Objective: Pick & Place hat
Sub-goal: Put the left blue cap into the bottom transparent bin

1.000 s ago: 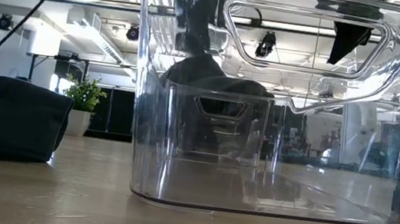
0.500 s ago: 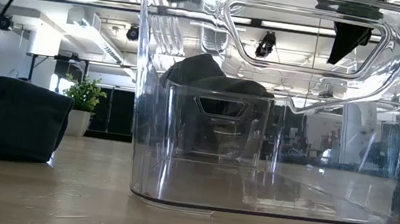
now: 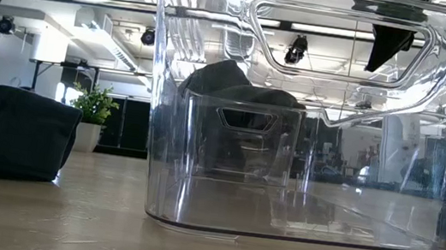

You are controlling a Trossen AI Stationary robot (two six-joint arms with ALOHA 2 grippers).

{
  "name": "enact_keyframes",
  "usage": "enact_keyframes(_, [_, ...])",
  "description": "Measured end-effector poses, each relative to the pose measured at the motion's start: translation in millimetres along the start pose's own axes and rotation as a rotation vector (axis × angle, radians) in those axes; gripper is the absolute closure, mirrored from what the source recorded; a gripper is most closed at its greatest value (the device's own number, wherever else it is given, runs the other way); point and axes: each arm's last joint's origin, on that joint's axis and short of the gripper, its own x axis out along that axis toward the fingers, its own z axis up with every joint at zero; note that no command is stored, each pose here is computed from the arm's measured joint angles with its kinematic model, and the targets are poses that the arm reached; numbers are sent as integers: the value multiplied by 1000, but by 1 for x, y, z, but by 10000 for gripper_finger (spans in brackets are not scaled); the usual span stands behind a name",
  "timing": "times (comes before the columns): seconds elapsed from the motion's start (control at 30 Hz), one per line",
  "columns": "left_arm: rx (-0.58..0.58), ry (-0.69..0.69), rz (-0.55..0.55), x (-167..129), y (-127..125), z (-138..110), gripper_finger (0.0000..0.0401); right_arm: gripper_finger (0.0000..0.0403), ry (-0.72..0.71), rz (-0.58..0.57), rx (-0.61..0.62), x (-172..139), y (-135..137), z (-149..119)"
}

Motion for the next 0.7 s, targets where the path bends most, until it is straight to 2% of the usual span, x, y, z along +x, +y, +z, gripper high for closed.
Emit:
enact_keyframes(0.13, [-93, 91, 70, -1, -1, -24, 183, 390, 0, 0, -6, 0, 0, 0])
enact_keyframes(0.23, [-150, 49, 83, -10, 1, -41, 183, 390, 0, 0, -22, 0, 0, 0])
enact_keyframes(0.43, [-263, -149, 53, -19, 0, -67, 185, 390, -2, 6, -79, 0, 0, 0])
enact_keyframes(0.57, [-319, -209, -6, -4, -2, -87, 185, 390, -1, 6, -104, 0, 0, 0])
enact_keyframes(0.7, [-374, -160, -47, 27, -2, -107, 185, 390, 2, 16, -104, 0, 1, 0])
